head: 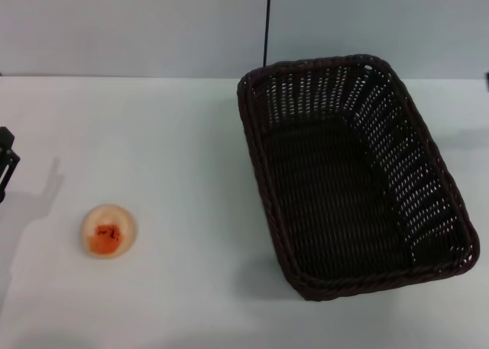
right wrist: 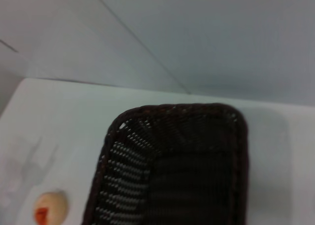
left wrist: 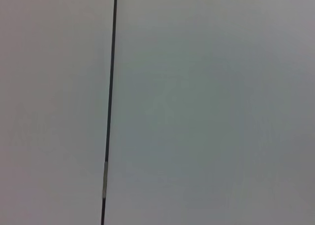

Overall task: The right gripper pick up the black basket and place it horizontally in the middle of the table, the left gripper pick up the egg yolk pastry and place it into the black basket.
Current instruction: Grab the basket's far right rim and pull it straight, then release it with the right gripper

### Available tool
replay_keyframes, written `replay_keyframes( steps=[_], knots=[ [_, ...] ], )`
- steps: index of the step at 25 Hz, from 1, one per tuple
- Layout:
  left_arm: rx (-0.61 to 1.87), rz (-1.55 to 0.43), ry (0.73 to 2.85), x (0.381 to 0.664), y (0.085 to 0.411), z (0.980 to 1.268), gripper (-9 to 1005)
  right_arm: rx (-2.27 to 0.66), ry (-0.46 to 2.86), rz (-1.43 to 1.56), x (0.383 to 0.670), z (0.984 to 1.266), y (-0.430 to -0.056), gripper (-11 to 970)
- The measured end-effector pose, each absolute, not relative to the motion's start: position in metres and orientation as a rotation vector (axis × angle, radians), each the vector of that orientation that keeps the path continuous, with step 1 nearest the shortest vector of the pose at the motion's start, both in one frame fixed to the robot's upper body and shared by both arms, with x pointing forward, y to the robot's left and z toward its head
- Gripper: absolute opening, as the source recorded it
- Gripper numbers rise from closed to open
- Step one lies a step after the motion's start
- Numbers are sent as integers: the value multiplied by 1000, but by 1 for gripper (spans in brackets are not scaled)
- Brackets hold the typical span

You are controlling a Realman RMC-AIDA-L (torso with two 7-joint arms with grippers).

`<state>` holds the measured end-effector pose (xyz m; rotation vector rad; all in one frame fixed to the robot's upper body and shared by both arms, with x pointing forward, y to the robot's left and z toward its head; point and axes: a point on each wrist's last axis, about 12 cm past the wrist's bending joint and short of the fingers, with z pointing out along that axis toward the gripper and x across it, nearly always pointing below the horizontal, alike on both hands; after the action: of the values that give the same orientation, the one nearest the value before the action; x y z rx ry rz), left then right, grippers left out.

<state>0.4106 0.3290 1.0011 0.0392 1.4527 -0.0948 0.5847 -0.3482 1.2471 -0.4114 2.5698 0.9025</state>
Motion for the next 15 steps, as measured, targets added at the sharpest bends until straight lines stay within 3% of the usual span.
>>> replay_keyframes(
  steps=[15],
  knots=[
    [47, -81, 1438, 407, 333, 1003, 814, -379, 2777, 845, 627, 1185, -295, 825]
  ],
)
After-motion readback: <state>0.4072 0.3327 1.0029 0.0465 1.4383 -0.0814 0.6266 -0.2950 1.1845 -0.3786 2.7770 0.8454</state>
